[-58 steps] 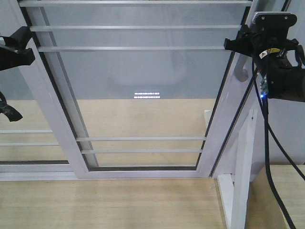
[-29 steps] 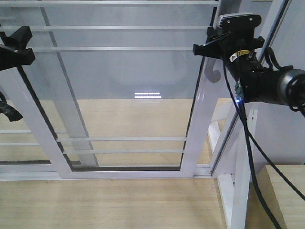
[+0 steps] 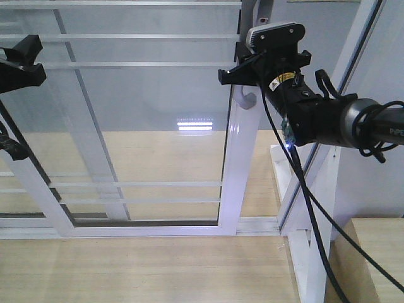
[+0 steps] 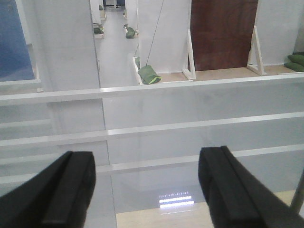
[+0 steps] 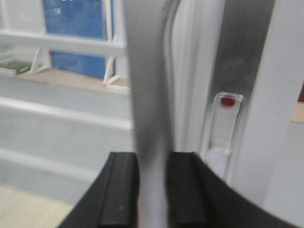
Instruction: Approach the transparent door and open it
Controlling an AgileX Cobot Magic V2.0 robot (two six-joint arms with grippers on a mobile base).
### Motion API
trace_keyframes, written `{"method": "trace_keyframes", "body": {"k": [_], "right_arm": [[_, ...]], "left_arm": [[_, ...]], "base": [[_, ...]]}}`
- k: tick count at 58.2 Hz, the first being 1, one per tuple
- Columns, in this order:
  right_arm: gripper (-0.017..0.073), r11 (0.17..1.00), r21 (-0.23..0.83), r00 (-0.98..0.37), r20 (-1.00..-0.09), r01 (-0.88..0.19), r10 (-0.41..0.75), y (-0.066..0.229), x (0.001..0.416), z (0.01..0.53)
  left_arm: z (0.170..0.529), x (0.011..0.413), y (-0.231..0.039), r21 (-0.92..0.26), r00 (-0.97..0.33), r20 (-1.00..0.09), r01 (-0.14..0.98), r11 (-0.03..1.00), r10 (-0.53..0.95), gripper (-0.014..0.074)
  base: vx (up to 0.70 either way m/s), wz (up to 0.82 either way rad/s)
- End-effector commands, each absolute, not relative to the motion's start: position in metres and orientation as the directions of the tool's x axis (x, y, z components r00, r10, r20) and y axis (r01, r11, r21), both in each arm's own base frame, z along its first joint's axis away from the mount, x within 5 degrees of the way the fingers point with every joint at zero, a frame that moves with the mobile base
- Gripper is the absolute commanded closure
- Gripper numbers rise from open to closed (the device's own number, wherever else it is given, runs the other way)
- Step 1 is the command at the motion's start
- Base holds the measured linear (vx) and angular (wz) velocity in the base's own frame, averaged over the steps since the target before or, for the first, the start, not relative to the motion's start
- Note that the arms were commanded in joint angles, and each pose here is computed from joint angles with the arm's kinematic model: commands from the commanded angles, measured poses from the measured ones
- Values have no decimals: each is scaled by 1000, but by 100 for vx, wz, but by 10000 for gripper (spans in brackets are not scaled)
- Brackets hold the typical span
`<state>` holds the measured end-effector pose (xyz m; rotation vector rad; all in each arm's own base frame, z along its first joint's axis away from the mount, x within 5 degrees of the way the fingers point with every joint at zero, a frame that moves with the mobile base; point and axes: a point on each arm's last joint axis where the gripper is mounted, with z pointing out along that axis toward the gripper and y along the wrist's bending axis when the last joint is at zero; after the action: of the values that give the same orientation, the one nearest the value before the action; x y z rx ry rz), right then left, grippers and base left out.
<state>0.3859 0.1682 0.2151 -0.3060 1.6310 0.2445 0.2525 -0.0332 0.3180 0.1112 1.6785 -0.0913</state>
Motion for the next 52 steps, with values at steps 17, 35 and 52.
{"method": "trace_keyframes", "body": {"k": [17,35,52], "right_arm": [[369,853,-130,113,-990,-506,-83,214,352,263],[372,845,-193,112,-981,-499,-158,180,299,311],[573,902,-122,72,-992,-415,-102,105,193,309]], "left_arm": [[340,251,-34,-15,11,-1000,128,992,-16,17],[327,250,-35,-13,-132,-991,132,991,5,17],[322,245,-56,-13,-186,-982,218,976,29,18]], "base": [[0,0],[0,0],[0,0]]}}
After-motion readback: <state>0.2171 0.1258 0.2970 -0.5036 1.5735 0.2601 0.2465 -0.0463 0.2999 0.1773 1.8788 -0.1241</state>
